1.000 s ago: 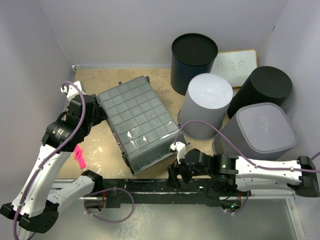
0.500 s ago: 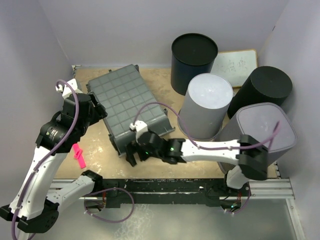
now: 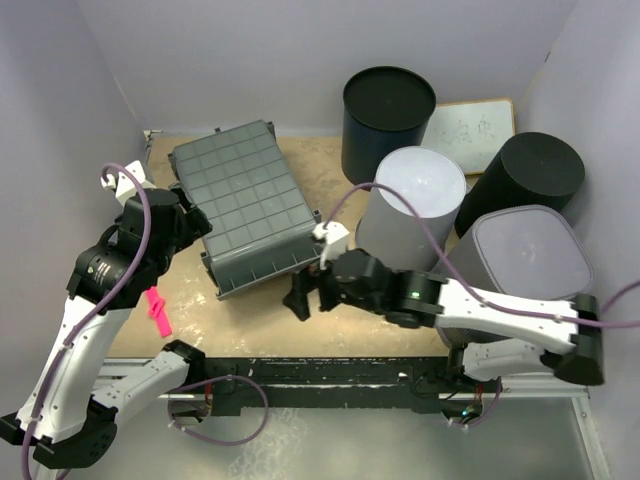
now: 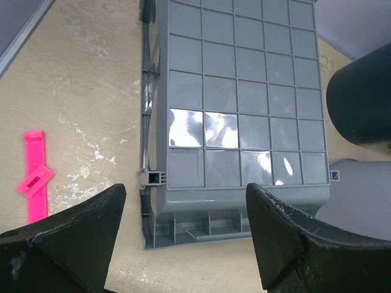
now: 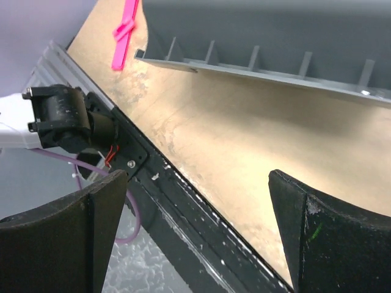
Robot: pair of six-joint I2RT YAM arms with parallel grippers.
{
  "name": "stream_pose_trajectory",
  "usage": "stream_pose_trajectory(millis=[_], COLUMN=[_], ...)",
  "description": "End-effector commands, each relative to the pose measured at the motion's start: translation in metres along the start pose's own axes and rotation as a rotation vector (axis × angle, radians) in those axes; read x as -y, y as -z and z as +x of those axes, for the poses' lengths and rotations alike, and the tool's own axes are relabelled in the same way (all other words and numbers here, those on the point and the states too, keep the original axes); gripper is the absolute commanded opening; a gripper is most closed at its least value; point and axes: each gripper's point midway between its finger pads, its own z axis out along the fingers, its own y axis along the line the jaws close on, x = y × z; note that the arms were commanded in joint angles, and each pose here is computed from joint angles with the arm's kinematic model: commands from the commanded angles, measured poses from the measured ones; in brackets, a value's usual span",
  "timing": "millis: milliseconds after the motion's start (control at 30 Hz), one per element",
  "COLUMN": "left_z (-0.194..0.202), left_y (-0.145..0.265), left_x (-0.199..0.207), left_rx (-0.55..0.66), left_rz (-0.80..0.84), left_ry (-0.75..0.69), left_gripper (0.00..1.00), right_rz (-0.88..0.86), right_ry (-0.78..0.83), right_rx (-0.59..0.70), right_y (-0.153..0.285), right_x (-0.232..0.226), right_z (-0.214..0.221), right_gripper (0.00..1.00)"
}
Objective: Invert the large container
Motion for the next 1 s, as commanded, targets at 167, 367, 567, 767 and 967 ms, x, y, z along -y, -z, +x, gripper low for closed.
stream_pose_trajectory(millis=[167, 367, 567, 767, 967], left_z=[-0.005, -0.006, 0.0, 0.003, 0.008], left_y=[-0.008, -0.009, -0.013, -0.015, -0.018], left_x=[0.022, 0.024, 0.024, 0.019, 0.018], left_rx=[0.032, 0.065, 0.06, 0.044, 0.029], left_rz=[0.089, 0.122, 0.127, 0.099, 0.093], left_ry=[0.037, 0.046, 0.046, 0.027, 0.009], left_gripper=[0.77, 0.77, 0.78, 0.78, 0.78], right_rz=[0.314, 0.325, 0.31, 0.27, 0.265], right_ry=[-0.183, -0.228, -0.188, -0.169, -0.169], right_rx=[0.196, 0.239, 0.245, 0.246, 0.252], right_y=[0.098, 0.109, 0.105, 0.095, 0.094], right_x=[0.096, 0.112, 0.106, 0.097, 0.096], right_z=[0.0, 0.011, 0.003, 0.002, 0.001], right_gripper=[1.0, 1.0, 1.0, 1.0, 1.0])
